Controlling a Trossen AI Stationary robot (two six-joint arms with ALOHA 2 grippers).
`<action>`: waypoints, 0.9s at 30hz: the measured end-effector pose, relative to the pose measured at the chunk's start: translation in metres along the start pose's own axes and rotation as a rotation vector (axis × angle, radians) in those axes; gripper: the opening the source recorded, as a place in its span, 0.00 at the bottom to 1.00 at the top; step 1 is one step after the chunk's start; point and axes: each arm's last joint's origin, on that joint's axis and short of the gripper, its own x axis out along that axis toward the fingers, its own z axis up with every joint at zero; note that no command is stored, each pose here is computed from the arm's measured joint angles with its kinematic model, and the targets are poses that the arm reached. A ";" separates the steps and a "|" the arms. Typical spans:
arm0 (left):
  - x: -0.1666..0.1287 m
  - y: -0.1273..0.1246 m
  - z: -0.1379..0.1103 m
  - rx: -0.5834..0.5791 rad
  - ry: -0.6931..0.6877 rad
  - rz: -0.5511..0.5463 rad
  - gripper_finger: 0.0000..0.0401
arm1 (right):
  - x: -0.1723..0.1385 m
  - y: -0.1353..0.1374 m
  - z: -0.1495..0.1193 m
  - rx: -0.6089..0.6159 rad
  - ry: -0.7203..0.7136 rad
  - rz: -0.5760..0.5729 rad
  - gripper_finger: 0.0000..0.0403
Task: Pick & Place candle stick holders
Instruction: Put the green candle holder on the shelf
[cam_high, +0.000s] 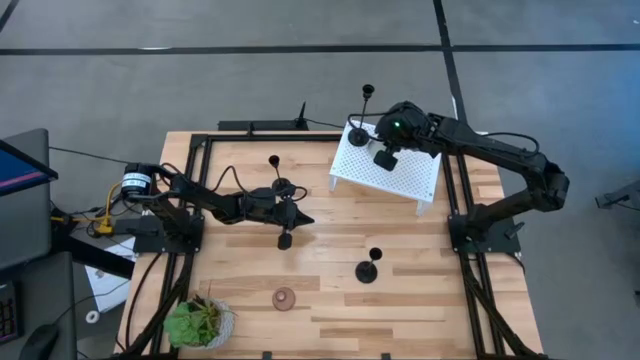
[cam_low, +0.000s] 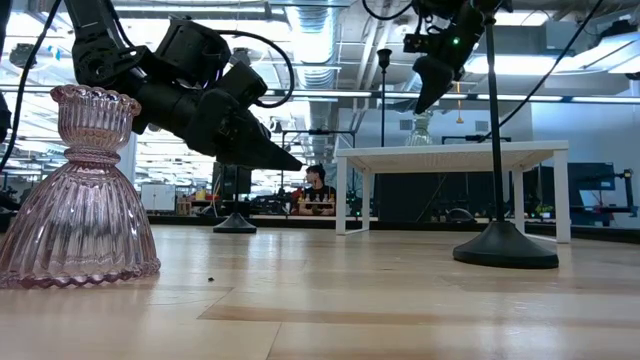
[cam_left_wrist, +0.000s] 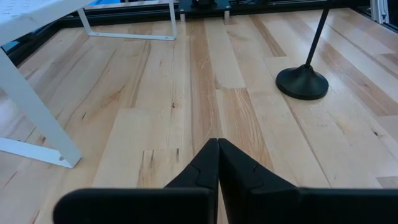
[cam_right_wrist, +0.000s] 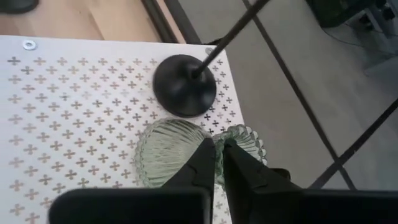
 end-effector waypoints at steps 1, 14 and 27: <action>0.000 0.000 0.000 0.000 0.000 0.000 0.02 | 0.000 0.001 0.000 -0.002 -0.001 0.004 0.04; 0.000 0.000 0.000 0.000 0.000 -0.001 0.02 | -0.004 0.012 0.003 -0.023 -0.016 0.034 0.04; 0.000 0.000 0.000 0.000 0.001 -0.001 0.01 | -0.004 0.015 0.003 -0.026 -0.033 0.109 0.18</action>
